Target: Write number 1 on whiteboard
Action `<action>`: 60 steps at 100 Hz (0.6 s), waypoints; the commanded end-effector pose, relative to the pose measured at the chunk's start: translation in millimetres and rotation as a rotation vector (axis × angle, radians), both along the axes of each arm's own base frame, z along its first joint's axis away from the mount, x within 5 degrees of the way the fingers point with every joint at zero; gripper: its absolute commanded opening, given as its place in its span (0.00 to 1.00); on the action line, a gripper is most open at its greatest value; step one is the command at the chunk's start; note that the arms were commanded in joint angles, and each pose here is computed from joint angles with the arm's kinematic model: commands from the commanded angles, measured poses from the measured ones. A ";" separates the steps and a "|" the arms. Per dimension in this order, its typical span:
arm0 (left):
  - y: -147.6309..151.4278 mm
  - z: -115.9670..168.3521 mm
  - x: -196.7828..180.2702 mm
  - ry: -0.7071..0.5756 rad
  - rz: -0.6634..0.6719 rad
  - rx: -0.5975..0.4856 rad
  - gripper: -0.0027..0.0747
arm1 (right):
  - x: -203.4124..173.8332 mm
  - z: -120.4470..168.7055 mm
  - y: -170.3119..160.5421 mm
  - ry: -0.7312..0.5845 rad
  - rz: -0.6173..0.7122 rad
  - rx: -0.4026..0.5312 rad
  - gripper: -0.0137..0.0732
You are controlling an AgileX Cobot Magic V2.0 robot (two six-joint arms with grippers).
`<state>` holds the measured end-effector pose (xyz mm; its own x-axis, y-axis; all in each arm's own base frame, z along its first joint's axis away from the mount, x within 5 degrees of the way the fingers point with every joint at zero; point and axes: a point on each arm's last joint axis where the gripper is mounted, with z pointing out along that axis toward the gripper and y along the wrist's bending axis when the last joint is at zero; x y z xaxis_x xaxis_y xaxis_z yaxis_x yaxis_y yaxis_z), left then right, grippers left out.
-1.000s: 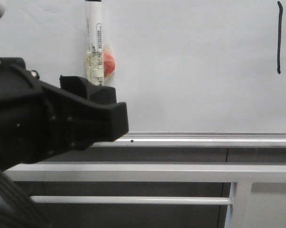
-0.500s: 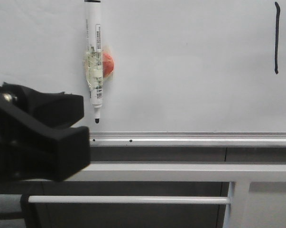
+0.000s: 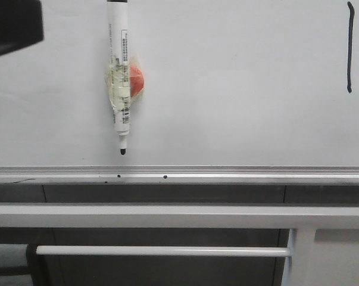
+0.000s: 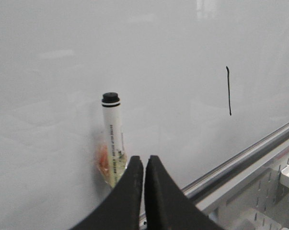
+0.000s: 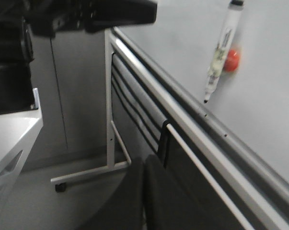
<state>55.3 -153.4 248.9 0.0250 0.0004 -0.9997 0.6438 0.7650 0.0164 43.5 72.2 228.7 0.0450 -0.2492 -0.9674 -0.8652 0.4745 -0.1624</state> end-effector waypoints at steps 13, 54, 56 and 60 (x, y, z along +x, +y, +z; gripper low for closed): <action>19.3 27.1 2.5 -0.132 0.071 -0.060 0.01 | -7.5 -6.1 5.4 -0.032 0.105 0.032 0.08; 29.7 42.3 -0.1 -0.181 -0.004 -0.122 0.01 | -9.1 -4.6 6.4 -0.037 0.124 0.049 0.08; 29.7 42.3 -0.1 -0.181 -0.004 -0.122 0.01 | -9.1 -4.6 6.4 -0.037 0.124 0.049 0.08; 29.3 42.0 -0.3 -0.177 -0.010 -0.123 0.01 | -9.1 -4.6 6.4 -0.037 0.124 0.049 0.08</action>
